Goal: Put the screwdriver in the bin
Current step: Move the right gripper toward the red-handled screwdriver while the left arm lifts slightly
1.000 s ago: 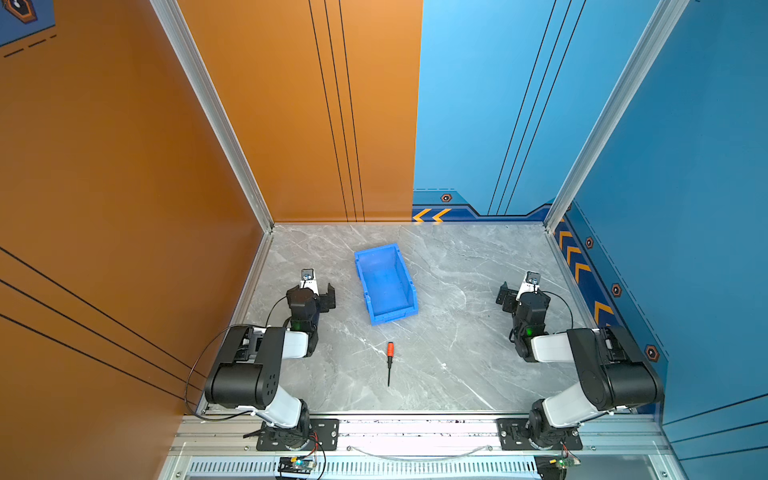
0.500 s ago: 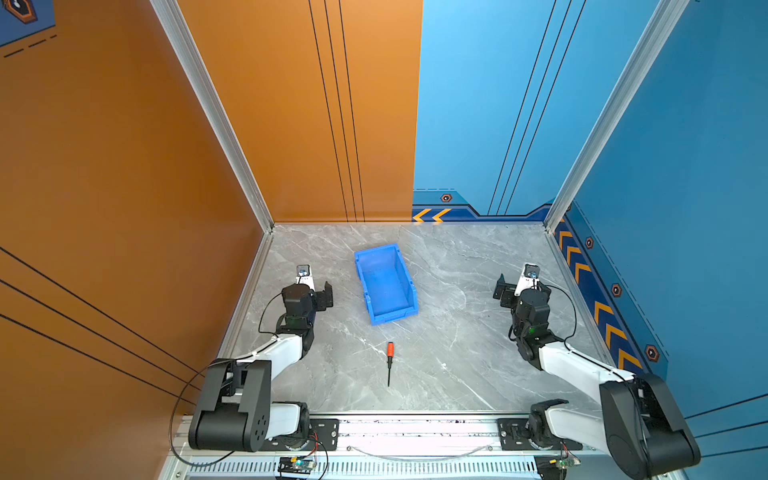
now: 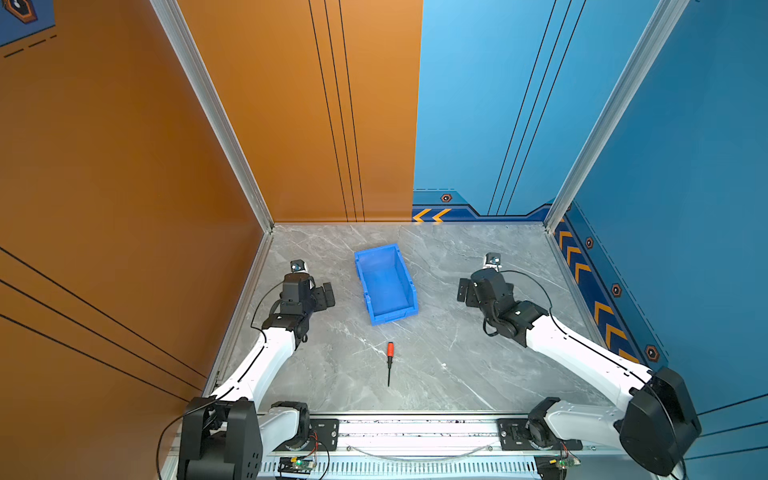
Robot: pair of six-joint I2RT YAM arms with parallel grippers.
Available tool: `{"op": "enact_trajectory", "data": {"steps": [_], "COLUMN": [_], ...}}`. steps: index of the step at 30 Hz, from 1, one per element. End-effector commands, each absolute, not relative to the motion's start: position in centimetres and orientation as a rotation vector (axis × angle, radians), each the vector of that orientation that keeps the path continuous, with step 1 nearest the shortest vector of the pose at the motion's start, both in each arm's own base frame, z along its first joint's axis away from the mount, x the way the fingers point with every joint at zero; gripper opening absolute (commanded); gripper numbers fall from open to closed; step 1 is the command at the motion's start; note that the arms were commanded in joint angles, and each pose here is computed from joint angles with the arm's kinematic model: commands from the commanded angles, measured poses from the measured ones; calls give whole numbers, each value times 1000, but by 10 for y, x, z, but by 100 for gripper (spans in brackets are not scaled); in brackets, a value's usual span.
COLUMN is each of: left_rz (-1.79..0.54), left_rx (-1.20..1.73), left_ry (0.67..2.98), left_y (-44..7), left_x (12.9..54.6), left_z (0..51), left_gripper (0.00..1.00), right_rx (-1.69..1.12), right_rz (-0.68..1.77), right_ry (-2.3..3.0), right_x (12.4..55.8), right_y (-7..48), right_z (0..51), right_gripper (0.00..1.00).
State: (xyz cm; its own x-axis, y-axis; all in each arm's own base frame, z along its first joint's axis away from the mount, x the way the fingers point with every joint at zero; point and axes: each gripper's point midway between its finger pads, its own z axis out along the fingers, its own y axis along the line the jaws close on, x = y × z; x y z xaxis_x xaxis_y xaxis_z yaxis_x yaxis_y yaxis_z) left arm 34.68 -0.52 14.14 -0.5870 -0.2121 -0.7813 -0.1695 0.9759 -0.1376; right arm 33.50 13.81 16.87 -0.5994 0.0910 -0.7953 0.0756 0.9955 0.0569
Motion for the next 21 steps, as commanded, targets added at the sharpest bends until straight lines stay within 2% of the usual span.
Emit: {"op": "enact_trajectory", "data": {"steps": [1, 11, 21], "left_rz": [-192, -236, -231], "left_rx": [-255, -171, -123], "left_ry": [2293, 2323, 2317], "left_y": [-28, -55, -65], "left_x": [327, 302, 291], "left_z": [138, 137, 142], "left_gripper": [98, 98, 98], "right_rx": [108, -405, -680], "right_rz": [68, 223, 303], "right_ry": [2390, 2497, 2547], "right_x": [303, 259, 239], "right_y": [163, 278, 341], "right_z": [137, 112, 89], "right_gripper": [100, 100, 100]}}
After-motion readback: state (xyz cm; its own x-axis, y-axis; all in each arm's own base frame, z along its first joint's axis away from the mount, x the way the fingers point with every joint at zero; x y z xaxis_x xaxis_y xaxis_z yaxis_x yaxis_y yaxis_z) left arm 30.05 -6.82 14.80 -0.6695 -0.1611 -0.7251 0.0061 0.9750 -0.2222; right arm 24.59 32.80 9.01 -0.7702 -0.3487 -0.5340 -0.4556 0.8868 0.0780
